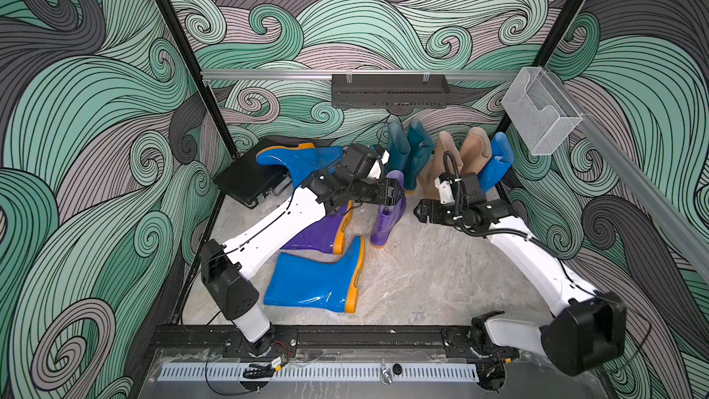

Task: Match and arrange rain boots in pairs
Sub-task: Adjust the rain boot at the center of the board, then pick up the rain boot at the center of the board.

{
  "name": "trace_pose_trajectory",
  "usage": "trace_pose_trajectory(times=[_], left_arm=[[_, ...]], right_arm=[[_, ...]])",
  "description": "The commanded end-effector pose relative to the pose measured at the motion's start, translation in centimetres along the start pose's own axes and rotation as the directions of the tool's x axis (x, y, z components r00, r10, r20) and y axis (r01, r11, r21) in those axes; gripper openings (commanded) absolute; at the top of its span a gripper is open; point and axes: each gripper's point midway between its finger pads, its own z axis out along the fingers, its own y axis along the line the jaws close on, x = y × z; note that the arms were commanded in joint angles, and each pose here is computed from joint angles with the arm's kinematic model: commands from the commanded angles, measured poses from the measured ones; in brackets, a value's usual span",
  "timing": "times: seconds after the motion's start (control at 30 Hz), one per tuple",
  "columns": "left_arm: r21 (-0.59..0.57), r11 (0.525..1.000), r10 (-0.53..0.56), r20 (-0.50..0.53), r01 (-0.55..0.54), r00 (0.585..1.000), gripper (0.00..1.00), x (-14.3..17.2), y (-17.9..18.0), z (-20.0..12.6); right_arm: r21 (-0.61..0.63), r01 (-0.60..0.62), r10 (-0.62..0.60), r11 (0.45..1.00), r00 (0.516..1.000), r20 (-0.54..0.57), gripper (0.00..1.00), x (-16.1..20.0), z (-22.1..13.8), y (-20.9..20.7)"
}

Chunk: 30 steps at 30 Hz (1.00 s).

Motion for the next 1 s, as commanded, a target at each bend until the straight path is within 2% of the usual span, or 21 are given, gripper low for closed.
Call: trace_pose_trajectory(times=[0.0,0.13,0.3,0.4,0.57,0.67,0.8,0.9,0.97], left_arm=[[-0.081,0.987,0.142,0.084,-0.136,0.986,0.84,-2.2,0.5,-4.1],[-0.15,0.984,0.107,0.081,-0.094,0.991,0.85,-2.4,3.8,-5.8],[-0.277,0.961,0.021,0.091,0.005,0.996,0.86,-1.3,10.2,-8.4],[-0.383,0.92,-0.05,0.104,0.086,0.993,0.9,0.4,14.6,-10.6],[-0.489,0.842,-0.194,0.122,0.229,0.973,0.94,4.7,21.8,-13.1],[-0.527,0.771,-0.317,0.172,0.359,0.933,0.96,7.7,26.1,-14.5],[-0.524,0.684,-0.446,0.251,0.508,0.859,0.97,11.2,30.2,-15.9],[-0.513,0.603,-0.538,0.304,0.611,0.786,0.97,13.6,33.0,-16.2],[-0.494,0.559,-0.59,0.327,0.666,0.738,0.97,15.0,34.4,-15.8]], right_arm=[[-0.035,-0.06,0.063,0.998,0.994,0.086,0.92,-1.9,-3.3,1.8],[-0.108,-0.05,0.063,0.993,0.99,0.124,0.91,-3.4,-4.9,5.5],[-0.123,0.014,-0.004,0.992,0.997,0.082,0.92,-3.6,-3.8,9.4],[-0.147,0.056,-0.046,0.988,0.997,0.067,0.93,-3.4,-2.7,11.6],[-0.111,0.117,-0.119,0.987,0.993,-0.009,0.94,-2.4,-0.4,12.9],[-0.026,0.185,-0.186,0.982,0.978,-0.095,0.92,-1.3,0.9,12.2],[-0.019,0.25,-0.251,0.968,0.961,-0.115,0.81,-0.8,1.1,12.4],[-0.052,0.3,-0.304,0.953,0.944,-0.128,0.64,-0.5,0.7,12.9],[-0.07,0.336,-0.343,0.939,0.929,-0.137,0.47,-0.4,0.4,13.0]])
